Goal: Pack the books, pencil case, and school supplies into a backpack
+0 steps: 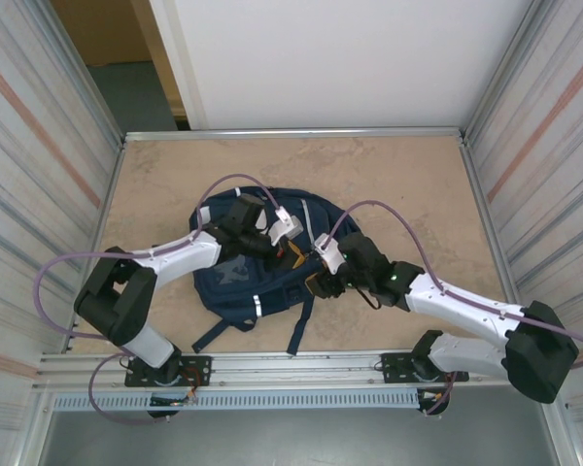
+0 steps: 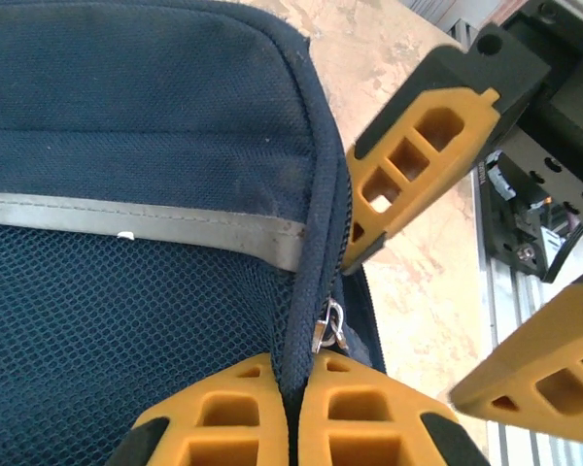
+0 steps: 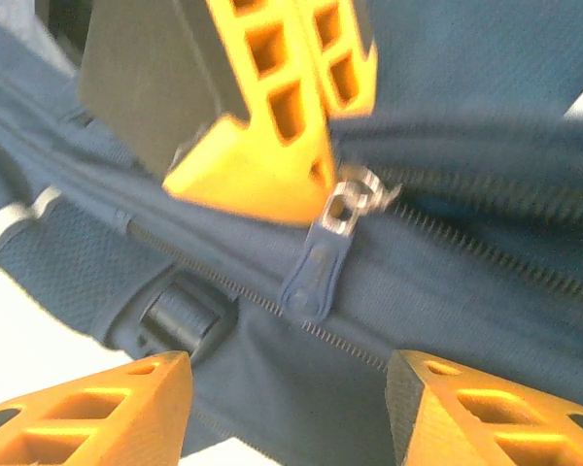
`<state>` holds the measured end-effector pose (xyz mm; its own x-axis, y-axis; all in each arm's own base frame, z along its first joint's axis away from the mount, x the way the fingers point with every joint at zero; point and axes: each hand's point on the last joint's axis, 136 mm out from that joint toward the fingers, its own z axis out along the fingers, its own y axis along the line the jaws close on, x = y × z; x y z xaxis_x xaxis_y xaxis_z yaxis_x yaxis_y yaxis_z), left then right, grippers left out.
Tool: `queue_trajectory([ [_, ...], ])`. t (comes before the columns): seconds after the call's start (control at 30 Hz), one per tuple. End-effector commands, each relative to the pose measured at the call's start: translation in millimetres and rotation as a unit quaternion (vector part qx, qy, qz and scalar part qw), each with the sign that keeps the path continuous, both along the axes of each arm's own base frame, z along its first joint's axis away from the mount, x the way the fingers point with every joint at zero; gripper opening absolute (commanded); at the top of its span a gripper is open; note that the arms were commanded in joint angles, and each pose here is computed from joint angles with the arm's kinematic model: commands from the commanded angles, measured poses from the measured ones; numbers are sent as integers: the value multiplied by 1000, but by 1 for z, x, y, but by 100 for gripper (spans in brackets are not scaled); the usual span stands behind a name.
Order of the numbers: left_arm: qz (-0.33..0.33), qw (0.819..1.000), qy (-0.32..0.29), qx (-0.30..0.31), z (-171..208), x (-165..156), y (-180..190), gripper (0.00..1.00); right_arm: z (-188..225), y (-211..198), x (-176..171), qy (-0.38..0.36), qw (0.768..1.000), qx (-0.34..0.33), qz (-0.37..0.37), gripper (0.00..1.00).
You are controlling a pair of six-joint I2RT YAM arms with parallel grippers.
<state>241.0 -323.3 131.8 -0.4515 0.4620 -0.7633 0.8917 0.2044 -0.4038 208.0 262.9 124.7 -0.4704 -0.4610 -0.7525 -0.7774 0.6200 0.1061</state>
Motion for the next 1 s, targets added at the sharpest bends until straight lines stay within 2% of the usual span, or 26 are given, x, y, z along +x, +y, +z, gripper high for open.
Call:
queue_trajectory([
  [0.0,-33,997,29,-56,33,-8,-13,0,18,9,25,-78,997,-2,-24,53],
  [0.2,-18,996,68,-50,29,-4,-17,0,16,17,34,-123,990,-27,-64,40],
  [0.3,-18,996,65,-50,28,-5,-16,0,16,8,40,-141,983,-38,-107,28],
  [0.43,-20,998,49,-44,26,-8,-12,0,17,-10,40,-134,979,-34,-146,13],
  [0.57,-21,999,14,-35,22,-9,-6,0,14,-19,30,-90,987,-15,-130,0],
  [0.7,-19,999,-25,-19,18,-6,1,0,7,-40,28,-36,990,3,-139,0],
  [0.97,-35,990,-128,40,11,-1,18,0,18,-67,35,-14,985,50,-163,0],
])
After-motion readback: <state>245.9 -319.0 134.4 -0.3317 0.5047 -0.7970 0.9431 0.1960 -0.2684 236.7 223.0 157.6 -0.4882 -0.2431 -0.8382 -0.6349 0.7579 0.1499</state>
